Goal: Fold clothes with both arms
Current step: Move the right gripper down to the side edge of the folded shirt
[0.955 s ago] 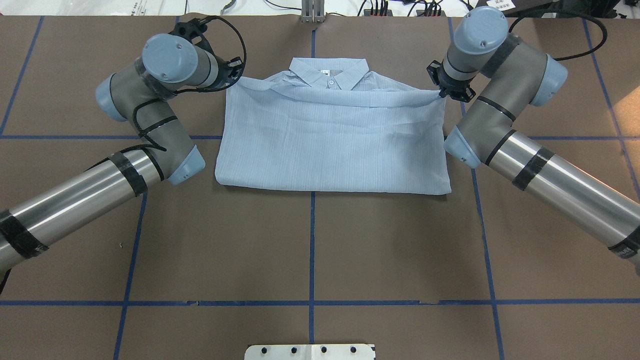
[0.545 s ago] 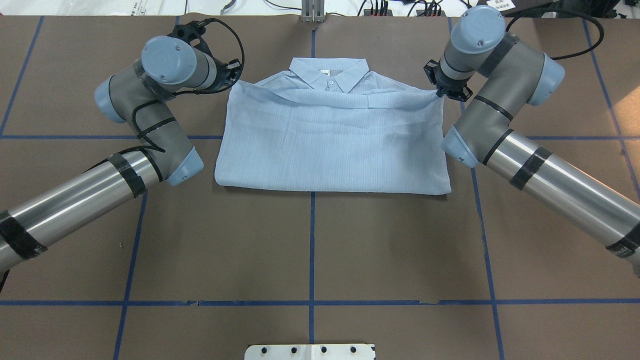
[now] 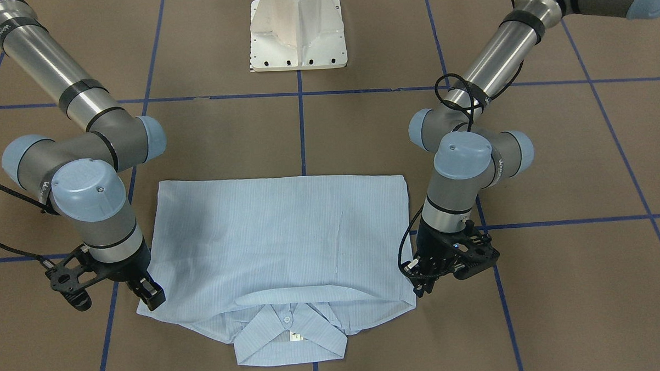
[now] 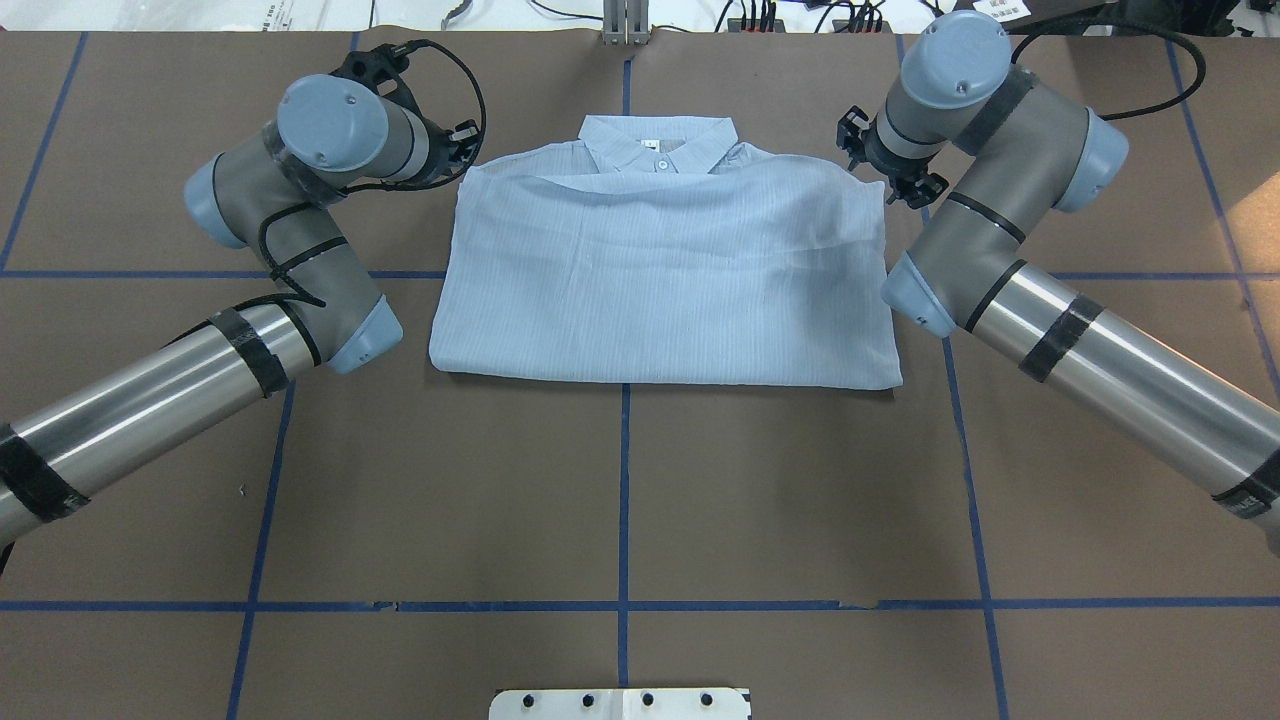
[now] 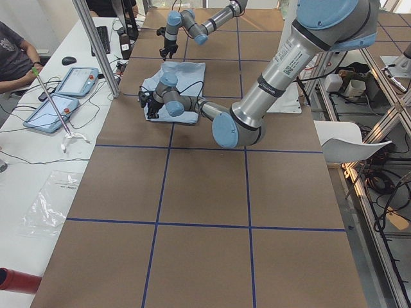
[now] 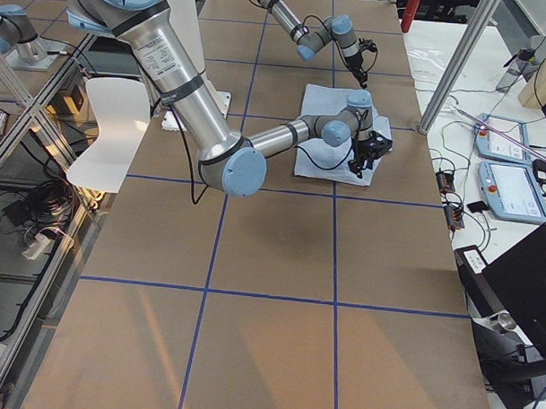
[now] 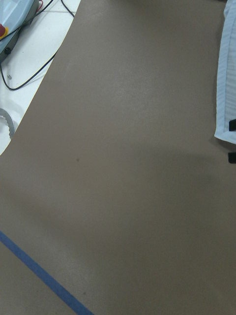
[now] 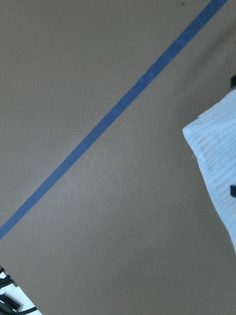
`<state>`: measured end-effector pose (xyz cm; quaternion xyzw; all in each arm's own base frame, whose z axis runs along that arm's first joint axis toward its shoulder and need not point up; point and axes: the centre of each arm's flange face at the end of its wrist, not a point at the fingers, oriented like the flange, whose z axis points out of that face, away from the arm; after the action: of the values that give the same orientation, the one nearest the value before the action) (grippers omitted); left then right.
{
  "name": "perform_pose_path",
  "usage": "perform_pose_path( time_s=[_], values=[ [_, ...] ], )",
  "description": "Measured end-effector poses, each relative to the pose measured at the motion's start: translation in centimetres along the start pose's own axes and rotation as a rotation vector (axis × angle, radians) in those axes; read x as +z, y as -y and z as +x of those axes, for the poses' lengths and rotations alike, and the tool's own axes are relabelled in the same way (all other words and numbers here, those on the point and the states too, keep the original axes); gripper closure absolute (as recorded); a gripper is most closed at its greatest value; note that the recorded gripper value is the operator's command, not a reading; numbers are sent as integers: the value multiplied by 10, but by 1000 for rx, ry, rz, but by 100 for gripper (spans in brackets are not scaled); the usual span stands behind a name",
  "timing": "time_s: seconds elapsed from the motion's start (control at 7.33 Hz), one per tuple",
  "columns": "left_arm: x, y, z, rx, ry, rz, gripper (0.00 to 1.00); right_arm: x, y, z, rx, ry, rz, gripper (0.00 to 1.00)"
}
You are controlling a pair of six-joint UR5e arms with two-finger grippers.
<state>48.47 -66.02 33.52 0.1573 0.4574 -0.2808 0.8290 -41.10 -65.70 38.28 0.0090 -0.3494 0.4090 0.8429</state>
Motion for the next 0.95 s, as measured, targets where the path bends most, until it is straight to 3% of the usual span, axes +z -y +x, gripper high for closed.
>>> perform_pose_path(
  time_s=[0.41,0.95],
  values=[
    [-2,1,0,2,-10,1,68,-19,-34,43,-25,42,-38,0],
    [-5,1,0,2,-17,1,68,-38,-99,130,34,40,-114,2]
  ],
)
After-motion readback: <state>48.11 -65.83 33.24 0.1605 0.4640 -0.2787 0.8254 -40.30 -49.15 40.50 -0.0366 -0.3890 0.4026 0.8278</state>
